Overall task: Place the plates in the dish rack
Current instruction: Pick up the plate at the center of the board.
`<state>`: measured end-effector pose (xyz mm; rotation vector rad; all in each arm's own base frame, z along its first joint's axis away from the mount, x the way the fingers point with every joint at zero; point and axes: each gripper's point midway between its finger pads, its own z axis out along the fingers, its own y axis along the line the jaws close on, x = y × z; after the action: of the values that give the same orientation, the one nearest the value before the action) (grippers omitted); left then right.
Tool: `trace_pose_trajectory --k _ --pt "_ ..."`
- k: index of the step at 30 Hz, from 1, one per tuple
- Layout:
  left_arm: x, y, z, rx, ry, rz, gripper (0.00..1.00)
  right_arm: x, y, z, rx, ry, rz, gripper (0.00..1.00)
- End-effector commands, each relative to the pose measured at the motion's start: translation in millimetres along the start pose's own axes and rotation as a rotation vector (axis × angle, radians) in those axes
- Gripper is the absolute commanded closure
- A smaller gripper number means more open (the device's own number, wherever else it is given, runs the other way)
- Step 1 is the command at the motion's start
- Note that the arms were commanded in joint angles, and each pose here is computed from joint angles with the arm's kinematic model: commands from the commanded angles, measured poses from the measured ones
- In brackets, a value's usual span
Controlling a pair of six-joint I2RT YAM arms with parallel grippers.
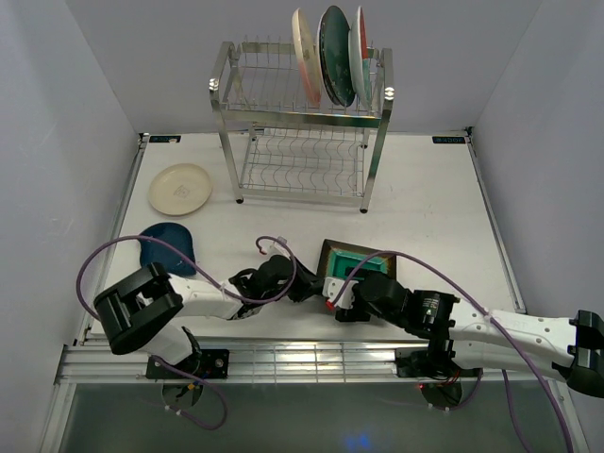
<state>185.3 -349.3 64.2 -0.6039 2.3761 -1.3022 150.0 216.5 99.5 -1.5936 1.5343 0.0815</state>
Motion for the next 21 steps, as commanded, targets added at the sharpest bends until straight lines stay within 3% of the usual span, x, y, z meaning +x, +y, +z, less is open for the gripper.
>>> trace_pose_trajectory --k 1,9,15,21 --pt "-19 -3 -16 -0.012 -0.095 0.042 1.0 -26 -31 -7 0.133 -0.069 0.071 0.22" --pt "-35 5 -43 -0.022 -0.179 0.104 1.0 -33 -53 -18 0.248 -0.116 0.122 0.21" --pt "-51 19 -61 -0.104 -0.261 0.104 1.0 -42 -45 -21 0.186 -0.158 0.123 0.17" --pt "-63 16 -78 -0.133 -0.313 0.149 1.0 -37 -52 -20 0.239 -0.141 0.135 0.17"
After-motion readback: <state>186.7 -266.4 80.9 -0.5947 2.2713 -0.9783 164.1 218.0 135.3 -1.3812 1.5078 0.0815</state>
